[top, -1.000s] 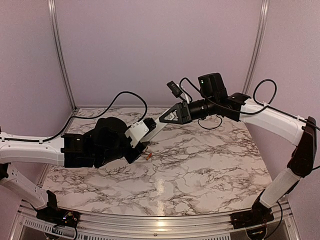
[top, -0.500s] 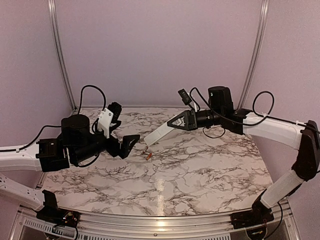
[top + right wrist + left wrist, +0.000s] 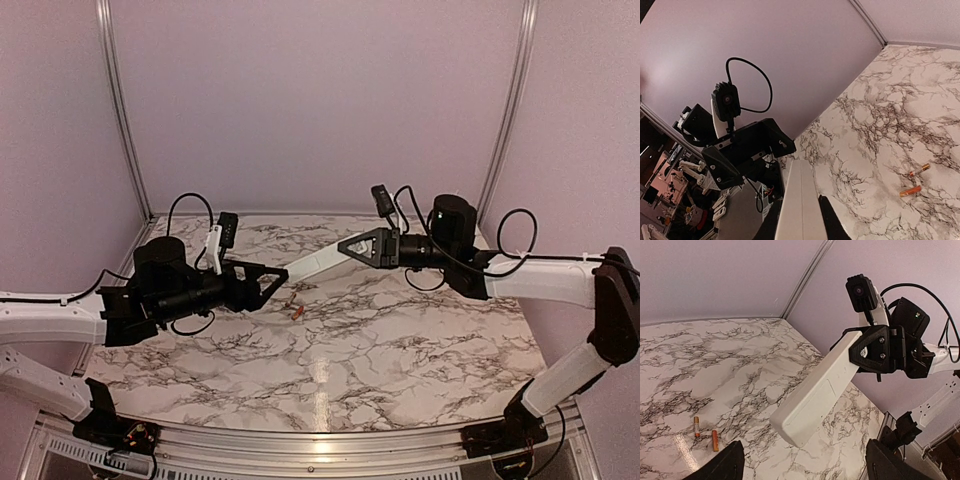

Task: Load the batteries into the remote control
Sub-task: Remove the battery cover from the remote control.

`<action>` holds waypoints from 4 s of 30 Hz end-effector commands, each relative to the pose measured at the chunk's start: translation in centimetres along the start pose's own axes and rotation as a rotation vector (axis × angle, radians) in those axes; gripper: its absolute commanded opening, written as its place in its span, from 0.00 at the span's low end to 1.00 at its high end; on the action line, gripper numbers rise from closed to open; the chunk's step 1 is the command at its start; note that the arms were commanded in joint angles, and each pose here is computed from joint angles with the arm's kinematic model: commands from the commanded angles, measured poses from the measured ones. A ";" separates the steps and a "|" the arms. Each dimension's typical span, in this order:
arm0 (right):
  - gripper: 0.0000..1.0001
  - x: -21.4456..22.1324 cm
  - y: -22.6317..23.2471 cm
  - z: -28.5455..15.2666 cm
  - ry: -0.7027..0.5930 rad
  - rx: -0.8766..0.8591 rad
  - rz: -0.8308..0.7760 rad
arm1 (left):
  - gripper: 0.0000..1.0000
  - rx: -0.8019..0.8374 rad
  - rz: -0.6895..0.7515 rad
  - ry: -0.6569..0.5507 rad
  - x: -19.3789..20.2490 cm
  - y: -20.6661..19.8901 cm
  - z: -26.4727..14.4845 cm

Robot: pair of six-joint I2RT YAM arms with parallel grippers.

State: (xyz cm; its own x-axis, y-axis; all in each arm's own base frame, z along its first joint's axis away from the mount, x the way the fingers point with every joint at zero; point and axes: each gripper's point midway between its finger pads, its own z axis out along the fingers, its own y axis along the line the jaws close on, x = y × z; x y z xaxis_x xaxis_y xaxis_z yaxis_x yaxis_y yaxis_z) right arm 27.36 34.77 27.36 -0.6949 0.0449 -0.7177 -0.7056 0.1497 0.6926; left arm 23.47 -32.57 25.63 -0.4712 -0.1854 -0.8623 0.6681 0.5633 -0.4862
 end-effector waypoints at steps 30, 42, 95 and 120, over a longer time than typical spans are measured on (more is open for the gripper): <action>0.00 -1.5 4.3 -0.5 -0.073 -0.146 -0.023 | 0.25 0.168 -0.160 -0.036 -1.9 -1.7 2.6; 0.00 -2.1 4.6 -1.6 -0.102 -0.218 0.033 | 0.16 0.286 -0.141 -0.037 -1.9 -3.1 1.5; 0.00 -3.4 3.3 -2.1 -0.121 -0.140 0.008 | 0.31 0.147 -0.163 0.030 -0.4 -0.6 2.7; 0.00 -3.3 1.1 -3.0 -0.123 -0.078 0.007 | 0.00 0.337 -0.135 -0.019 -1.9 -4.0 0.8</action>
State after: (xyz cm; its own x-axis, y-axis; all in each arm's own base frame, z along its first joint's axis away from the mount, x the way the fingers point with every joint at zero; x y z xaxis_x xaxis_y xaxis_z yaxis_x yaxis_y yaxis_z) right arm 28.39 32.21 28.66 -0.7241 0.1475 -0.6738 -0.6673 0.0970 0.7384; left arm 23.20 -35.34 27.75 -0.5852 -0.2505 -0.7712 0.7103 0.3005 -0.6365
